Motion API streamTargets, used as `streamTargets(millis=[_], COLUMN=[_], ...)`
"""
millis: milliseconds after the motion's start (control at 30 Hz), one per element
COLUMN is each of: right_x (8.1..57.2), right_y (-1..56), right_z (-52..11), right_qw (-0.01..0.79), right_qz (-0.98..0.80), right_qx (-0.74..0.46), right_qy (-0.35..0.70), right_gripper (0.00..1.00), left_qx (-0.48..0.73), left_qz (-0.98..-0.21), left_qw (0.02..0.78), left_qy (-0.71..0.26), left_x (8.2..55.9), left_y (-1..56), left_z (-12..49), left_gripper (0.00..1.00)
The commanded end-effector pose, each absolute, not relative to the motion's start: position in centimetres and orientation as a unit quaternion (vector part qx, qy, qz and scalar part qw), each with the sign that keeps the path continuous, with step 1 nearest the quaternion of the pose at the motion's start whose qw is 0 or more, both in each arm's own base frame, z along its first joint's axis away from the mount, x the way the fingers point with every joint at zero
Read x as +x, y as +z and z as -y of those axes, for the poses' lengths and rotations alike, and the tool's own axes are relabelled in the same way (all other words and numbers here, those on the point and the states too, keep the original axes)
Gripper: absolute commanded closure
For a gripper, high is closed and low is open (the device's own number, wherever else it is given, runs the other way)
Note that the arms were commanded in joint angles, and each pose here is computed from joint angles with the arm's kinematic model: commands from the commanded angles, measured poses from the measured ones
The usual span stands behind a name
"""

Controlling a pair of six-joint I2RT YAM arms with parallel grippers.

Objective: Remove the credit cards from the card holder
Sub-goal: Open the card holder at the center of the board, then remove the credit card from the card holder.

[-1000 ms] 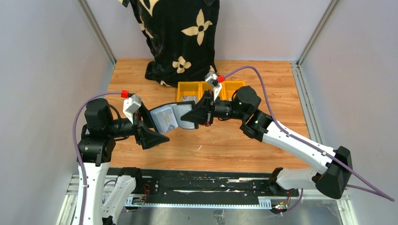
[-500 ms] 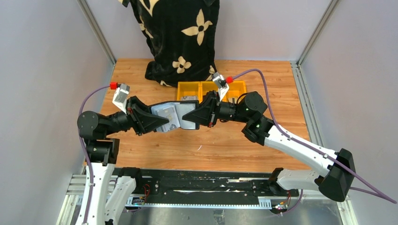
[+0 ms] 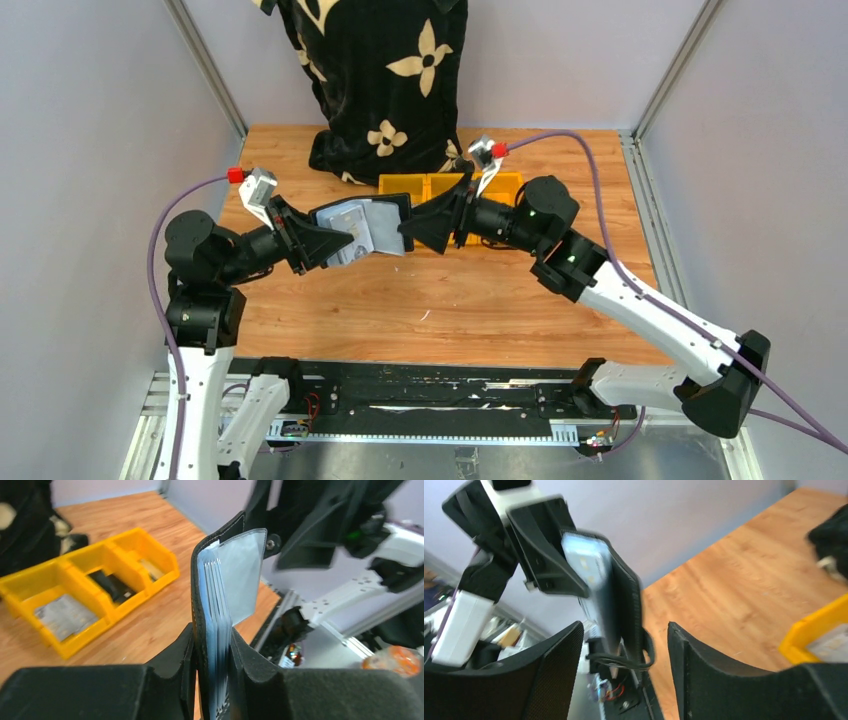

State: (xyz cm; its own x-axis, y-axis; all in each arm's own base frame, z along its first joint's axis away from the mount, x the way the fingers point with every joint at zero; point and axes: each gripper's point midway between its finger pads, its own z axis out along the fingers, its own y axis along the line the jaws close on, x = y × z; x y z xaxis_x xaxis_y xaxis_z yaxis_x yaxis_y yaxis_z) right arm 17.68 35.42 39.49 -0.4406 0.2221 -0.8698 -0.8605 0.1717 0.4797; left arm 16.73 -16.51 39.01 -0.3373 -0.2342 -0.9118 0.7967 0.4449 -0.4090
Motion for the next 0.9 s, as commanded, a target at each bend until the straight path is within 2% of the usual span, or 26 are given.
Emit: streamTargets(millis=[0, 100, 233, 567, 867], right_x=[20.1, 18.4, 16.4, 15.0, 14.7], right_y=[42.7, 43.4, 41.6, 36.4, 35.5], right_z=[-32.3, -33.4, -36.6, -40.1, -40.0], right_qw=[0.530, 0.504, 0.423, 0.302, 0.294], right_qz=[-0.634, -0.622, -0.623, -0.639, -0.634], right_qx=[-0.223, -0.244, -0.280, -0.316, -0.301], right_qy=[0.518, 0.547, 0.595, 0.634, 0.649], right_gripper=[0.32, 0.32, 0.32, 0.34, 0.43], left_qx=[0.161, 0.144, 0.159, 0.225, 0.250], left_qz=[-0.756, -0.787, -0.782, -0.712, -0.679], left_qw=[0.513, 0.487, 0.460, 0.422, 0.406], left_qy=[-0.373, -0.350, -0.388, -0.514, -0.558], left_x=[20.1, 21.1, 20.6, 16.5, 14.5], left_y=[33.8, 32.0, 32.0, 35.3, 36.7], left_z=[13.8, 13.0, 14.2, 17.1, 17.8], left_gripper=[1.00, 1.00, 1.00, 0.95, 0.94])
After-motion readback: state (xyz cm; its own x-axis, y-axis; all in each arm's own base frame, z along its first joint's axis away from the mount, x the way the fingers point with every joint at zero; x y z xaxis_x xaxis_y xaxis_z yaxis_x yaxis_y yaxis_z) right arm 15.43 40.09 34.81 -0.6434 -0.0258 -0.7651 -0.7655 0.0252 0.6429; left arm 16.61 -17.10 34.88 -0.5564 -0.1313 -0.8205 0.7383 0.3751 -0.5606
